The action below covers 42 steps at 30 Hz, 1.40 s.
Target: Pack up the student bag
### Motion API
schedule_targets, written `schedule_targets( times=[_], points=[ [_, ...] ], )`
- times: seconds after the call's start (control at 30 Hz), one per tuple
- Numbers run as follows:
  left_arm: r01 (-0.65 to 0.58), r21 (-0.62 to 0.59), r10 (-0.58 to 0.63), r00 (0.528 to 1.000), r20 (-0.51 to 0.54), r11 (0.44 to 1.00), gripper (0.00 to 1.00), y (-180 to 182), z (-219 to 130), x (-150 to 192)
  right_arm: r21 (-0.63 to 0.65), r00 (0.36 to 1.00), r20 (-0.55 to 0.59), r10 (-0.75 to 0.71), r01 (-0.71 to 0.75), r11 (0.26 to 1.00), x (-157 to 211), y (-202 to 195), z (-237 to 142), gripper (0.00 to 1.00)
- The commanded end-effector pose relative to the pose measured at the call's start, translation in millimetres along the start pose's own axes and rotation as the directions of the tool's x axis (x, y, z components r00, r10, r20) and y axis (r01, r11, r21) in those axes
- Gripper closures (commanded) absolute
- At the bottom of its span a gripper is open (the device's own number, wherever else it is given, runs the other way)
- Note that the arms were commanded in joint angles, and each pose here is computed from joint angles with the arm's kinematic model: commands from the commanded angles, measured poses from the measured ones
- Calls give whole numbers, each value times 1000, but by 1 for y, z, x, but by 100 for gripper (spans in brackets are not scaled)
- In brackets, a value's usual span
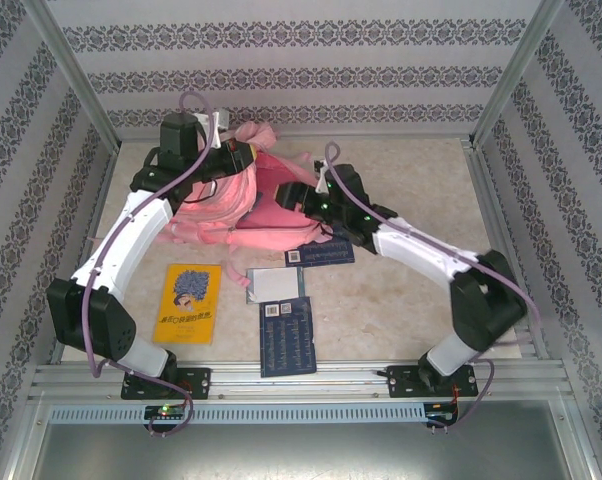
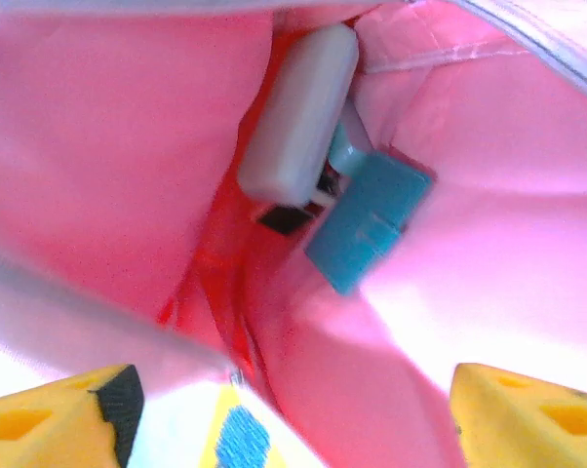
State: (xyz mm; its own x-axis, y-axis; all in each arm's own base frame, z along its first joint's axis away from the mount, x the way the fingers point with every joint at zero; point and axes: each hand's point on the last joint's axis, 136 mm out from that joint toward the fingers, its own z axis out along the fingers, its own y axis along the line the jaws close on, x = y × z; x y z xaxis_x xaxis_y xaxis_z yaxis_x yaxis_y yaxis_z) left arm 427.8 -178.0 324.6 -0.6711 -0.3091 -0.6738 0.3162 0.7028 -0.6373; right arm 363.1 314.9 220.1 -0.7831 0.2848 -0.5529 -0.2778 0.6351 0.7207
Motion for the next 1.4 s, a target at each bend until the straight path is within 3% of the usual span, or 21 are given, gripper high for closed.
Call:
schedule_targets(
  times=[0.0, 0.07, 0.2, 0.33, 0.43, 0.53, 0.67, 0.8, 0.9, 1.0, 1.13, 1.23, 1.3, 1.37],
  points=[
    [-27, 37, 23, 995, 93, 999, 100, -3, -6, -19, 73, 955, -195, -223, 241, 968, 72, -23, -22, 63],
    [-23, 26, 21, 997, 80, 999, 100, 2, -4, -13, 29, 917, -309, -252, 274, 961, 112, -26, -27, 74],
    [-10, 20, 8, 998, 57, 1000, 100, 9, -1, -2, -16, 792, -537, -292, 337, 942, 189, -40, -31, 86],
    [0, 22, -1, 999, 43, 1000, 100, 10, -2, 4, -8, 682, -686, -254, 343, 939, 239, -69, -28, 98],
    [-2, 18, 2, 999, 36, 1000, 100, 11, -4, 9, 85, 623, -759, -190, 384, 919, 259, -107, -25, 99],
    [-6, 16, 6, 999, 31, 1000, 100, 12, -6, 13, 269, 650, -745, -150, 498, 825, 243, -151, -25, 100],
    [-10, 19, 10, 1000, 28, 1000, 100, 12, -7, 15, 537, 777, -615, -137, 540, 649, 182, -192, -43, 100],
    [-8, 20, 8, 1000, 29, 1000, 100, 12, -7, 15, 655, 881, -443, -166, 445, 611, 131, -199, -66, 99],
    [-1, 12, 0, 1000, 22, 1000, 100, 15, -5, 17, 574, 896, -384, -222, 420, 703, 120, -170, -68, 91],
    [35, 12, -35, 999, -1, 999, 100, 20, 1, 24, 499, 915, -328, -237, 380, 779, 115, -149, -73, 71],
    [86, -10, -86, 994, -70, 996, 99, 28, 15, 47, 479, 951, -276, -143, 265, 837, 110, -149, -88, 47],
    [99, -22, -100, 987, -125, 995, 96, 28, 24, 71, 497, 951, -305, -50, 204, 843, 122, -162, -97, 36],
    [108, -20, -110, 982, -157, 994, 85, 26, 28, 87, 485, 943, -332, 5, 166, 859, 134, -166, -99, 34],
    [118, -2, -117, 975, -190, 993, 63, 19, 31, 104, 471, 939, -340, 48, 126, 873, 145, -168, -101, 33]
  ],
)
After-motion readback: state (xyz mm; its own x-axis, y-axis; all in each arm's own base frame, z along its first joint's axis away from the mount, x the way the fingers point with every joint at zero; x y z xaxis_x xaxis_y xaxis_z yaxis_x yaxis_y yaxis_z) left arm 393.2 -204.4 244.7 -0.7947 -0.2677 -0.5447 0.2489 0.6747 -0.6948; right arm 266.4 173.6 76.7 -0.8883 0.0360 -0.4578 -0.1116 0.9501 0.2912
